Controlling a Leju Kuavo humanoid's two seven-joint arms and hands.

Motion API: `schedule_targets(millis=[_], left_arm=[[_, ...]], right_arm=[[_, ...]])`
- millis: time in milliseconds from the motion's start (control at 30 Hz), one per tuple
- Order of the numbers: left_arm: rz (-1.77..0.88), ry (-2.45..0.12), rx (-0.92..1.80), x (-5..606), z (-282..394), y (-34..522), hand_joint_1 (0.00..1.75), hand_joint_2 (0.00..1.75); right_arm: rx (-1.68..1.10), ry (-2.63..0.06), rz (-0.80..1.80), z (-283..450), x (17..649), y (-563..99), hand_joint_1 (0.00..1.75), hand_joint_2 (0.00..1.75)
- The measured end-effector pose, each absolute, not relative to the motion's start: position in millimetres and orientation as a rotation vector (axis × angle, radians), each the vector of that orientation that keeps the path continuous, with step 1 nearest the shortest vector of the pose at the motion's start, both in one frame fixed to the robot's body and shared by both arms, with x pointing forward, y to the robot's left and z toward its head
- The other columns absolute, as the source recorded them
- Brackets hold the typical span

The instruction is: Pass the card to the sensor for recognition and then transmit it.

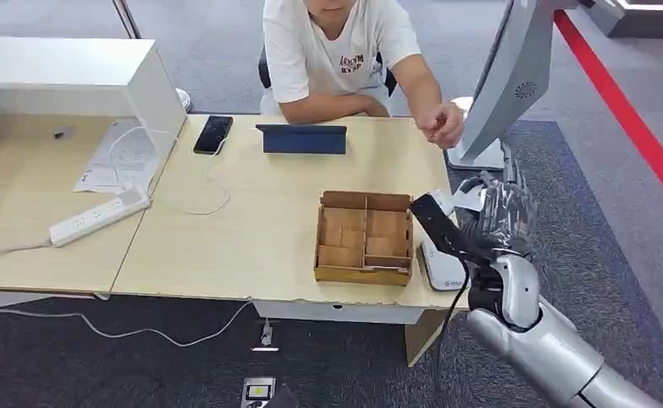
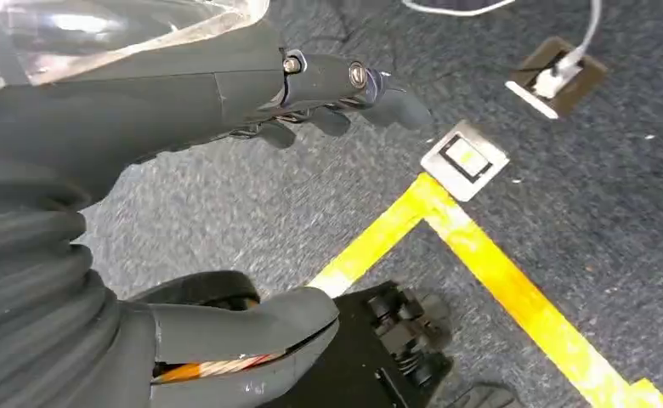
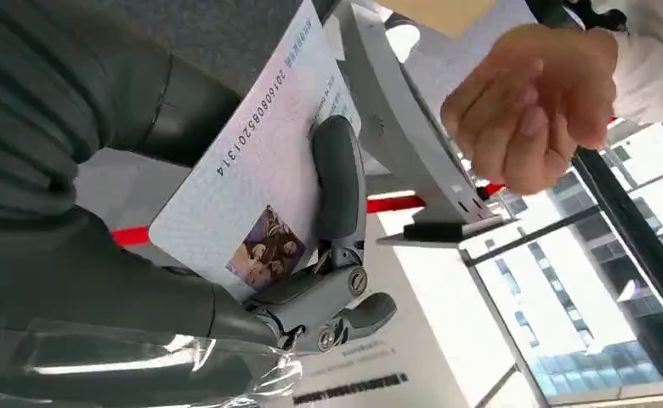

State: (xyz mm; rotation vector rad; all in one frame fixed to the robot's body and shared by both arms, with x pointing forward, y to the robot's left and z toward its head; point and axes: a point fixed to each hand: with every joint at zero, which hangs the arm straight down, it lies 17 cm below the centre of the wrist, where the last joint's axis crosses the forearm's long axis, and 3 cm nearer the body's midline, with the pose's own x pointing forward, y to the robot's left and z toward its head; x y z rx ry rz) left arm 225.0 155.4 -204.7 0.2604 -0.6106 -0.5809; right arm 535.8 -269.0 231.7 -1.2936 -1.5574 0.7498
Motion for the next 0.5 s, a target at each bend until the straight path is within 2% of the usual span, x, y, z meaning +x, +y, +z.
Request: schedule_targets(millis=[233,500], left_arm=[[-0.656,-0.632,0.262,234.7,-199.8,147.8,0.00,1.75],[-0.710,-0.630,0.253,236.1,-197.5,140.8,0.00,1.75]], right_arm=[[-1.296,-1.519,0.855,258.8,552.2,-250.9,1.75,1.75],[-1.293,-1.531,0.945,297.8,576.1,-200.2,1.75,1.75]])
